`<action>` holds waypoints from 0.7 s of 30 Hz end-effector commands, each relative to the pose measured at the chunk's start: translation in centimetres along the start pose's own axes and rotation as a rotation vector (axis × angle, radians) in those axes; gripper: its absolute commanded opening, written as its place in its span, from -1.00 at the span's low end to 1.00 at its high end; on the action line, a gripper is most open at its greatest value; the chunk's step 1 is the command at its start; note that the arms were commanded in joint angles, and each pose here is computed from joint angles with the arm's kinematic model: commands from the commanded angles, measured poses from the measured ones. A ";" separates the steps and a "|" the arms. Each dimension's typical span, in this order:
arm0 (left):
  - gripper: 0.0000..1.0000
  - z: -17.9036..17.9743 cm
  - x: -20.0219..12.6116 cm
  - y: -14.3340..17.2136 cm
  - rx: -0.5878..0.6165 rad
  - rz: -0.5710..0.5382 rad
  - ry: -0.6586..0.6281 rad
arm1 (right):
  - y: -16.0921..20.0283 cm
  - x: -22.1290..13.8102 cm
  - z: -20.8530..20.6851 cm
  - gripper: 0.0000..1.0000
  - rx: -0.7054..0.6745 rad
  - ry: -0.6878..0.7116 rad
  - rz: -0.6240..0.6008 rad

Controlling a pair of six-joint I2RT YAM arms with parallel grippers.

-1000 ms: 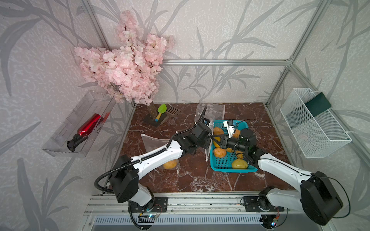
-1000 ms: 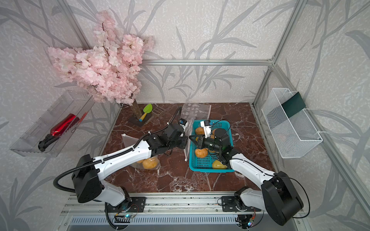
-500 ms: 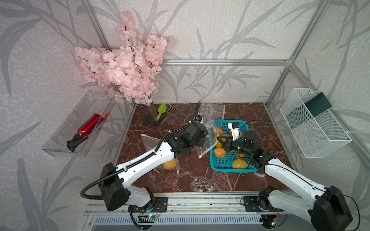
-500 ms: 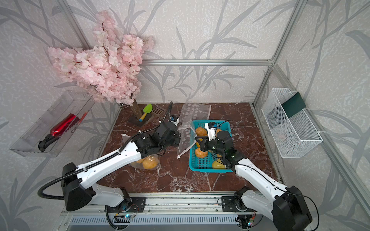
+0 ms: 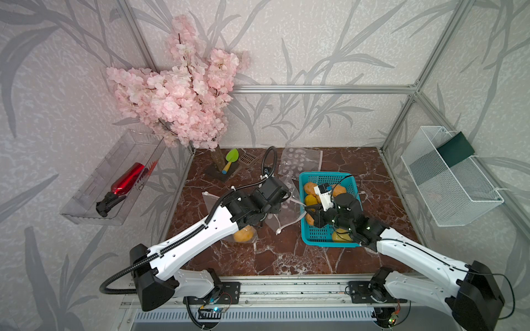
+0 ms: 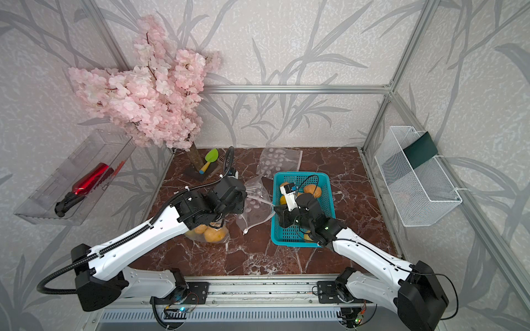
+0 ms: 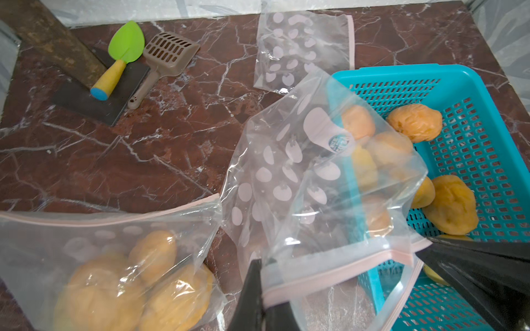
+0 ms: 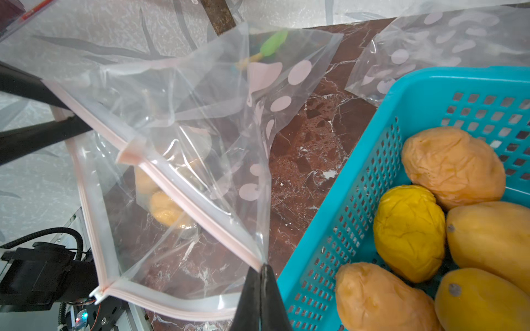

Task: Put the potatoes into a zipper bag and zip it
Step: Open the zipper of the food storage bag.

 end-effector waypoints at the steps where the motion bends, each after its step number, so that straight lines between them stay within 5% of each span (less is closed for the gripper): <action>1: -1.00 1.8 -1.0 -0.7 -0.060 -0.026 -0.160 | 0.9 0.0 -1.5 -0.98 -0.031 0.181 0.063; 10: -1.00 0.5 0.6 -0.5 -0.015 0.045 -0.172 | 0.0 0.8 0.7 0.24 -0.052 -0.063 0.005; 21: -1.00 -0.3 1.8 -0.5 0.009 0.049 -0.141 | -1.7 1.0 3.1 0.53 -0.087 -0.170 -0.014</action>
Point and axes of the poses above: each gripper's point midway between its finger pads, its own x axis out along the fingers, its own z axis along the line the jaws close on, y = z × x, the point moved 9 cm from there along -x, back along the fingers, and after that the axes turned 2 degrees about x, right-handed, at the moved point
